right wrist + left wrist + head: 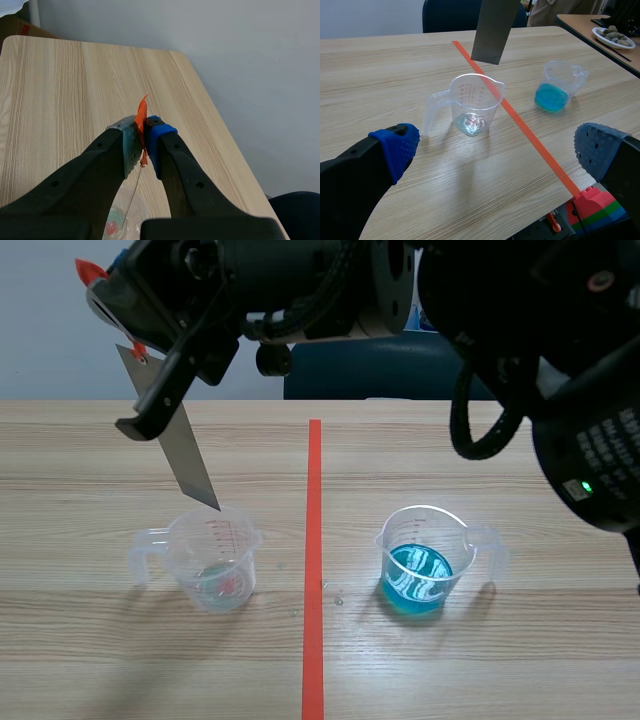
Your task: Do the redox reaction experiment
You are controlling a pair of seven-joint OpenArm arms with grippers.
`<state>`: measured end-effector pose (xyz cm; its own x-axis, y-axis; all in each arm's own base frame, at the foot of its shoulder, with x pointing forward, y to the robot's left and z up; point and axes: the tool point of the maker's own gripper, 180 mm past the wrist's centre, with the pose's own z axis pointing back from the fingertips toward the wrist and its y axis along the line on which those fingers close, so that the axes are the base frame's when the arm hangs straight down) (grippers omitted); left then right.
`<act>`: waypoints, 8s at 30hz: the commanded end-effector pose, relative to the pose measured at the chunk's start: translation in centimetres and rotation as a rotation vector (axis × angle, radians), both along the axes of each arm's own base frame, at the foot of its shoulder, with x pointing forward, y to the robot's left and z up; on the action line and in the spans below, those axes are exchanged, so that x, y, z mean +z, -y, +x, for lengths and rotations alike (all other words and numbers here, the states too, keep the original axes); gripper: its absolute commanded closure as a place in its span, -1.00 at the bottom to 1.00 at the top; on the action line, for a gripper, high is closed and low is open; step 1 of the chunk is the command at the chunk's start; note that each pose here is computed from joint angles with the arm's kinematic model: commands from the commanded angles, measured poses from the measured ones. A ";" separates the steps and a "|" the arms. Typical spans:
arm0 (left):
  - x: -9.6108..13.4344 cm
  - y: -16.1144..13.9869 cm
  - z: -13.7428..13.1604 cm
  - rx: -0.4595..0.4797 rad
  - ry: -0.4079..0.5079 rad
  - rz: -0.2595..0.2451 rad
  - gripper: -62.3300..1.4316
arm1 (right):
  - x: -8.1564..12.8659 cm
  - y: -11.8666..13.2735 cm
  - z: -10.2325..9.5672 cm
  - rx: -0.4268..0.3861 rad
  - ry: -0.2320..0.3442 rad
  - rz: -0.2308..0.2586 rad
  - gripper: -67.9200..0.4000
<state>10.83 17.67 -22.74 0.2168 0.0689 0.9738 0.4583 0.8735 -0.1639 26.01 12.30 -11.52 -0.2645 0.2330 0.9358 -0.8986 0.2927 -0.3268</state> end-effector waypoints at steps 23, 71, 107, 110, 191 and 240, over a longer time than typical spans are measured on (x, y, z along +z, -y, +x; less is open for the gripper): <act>-1.2 0.2 0.1 -0.011 -0.055 0.030 -1.00 | 0.9 0.0 0.2 0.001 0.013 0.028 0.97; -1.2 0.2 0.1 -0.011 -0.055 0.030 -1.00 | 1.0 0.0 0.1 0.003 0.014 0.031 0.97; -1.2 0.2 0.1 -0.011 -0.055 0.029 -1.00 | 1.0 0.0 0.1 0.003 0.014 0.031 0.97; -1.2 0.2 0.1 -0.011 -0.055 0.029 -1.00 | 0.9 0.2 0.2 0.001 0.015 0.028 0.97; -1.2 0.2 0.1 -0.012 -0.055 0.030 -1.00 | -0.2 18.9 0.6 -0.098 -0.027 -0.109 0.97; -1.2 0.2 0.1 -0.012 -0.055 0.030 -1.00 | -0.2 18.8 0.6 -0.100 -0.028 -0.107 0.97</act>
<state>11.00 17.59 -24.34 0.2807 0.0142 0.9597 0.4646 0.8729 -0.1488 27.02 -6.84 -12.43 -0.1879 0.3705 0.9096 -0.8744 0.3586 -0.3267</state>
